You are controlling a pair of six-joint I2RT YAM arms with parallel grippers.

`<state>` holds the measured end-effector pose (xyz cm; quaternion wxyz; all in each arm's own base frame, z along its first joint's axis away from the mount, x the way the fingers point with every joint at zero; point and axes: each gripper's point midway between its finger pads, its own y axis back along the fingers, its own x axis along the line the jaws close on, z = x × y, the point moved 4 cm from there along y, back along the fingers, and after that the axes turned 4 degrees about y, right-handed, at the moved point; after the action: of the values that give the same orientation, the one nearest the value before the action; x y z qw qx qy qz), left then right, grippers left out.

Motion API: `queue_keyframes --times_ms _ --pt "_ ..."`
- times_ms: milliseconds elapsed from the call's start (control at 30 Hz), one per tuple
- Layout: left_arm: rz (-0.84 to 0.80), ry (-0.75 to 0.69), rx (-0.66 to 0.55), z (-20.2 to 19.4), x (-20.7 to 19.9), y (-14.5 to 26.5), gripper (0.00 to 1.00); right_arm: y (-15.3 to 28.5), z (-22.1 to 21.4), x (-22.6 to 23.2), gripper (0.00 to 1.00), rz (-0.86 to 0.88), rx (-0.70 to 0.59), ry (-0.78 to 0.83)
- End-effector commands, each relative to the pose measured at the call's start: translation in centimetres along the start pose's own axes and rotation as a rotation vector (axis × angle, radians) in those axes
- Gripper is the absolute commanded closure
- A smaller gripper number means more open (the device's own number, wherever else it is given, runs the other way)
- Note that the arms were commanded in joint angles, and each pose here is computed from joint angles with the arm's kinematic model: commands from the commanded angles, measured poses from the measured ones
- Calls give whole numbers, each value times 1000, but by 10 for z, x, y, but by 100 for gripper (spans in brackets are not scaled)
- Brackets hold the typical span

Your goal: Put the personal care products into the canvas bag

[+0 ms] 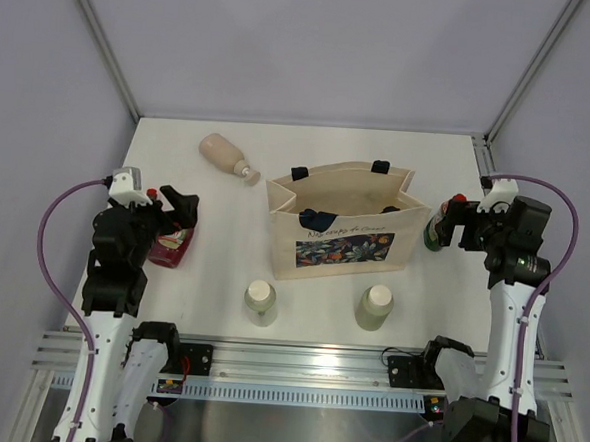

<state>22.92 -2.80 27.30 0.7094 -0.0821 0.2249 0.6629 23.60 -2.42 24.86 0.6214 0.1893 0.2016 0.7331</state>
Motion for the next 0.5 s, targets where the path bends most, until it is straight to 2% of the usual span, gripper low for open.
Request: queue_keyframes --times_ms 0,33,267,467 --pt "-57 -25 -5 -3 -5 -4 1 -14 17 -21 1 -103 -99 -4" --pt "-62 -22 -7 -2 -5 -6 1 -22 19 -26 1 -118 -121 -1" --pt "-91 -10 10 -7 -7 -14 1 -69 10 -48 1 -146 -59 -93" --pt "-100 -4 14 -8 -8 -19 1 -101 5 -54 1 -103 -53 -98"
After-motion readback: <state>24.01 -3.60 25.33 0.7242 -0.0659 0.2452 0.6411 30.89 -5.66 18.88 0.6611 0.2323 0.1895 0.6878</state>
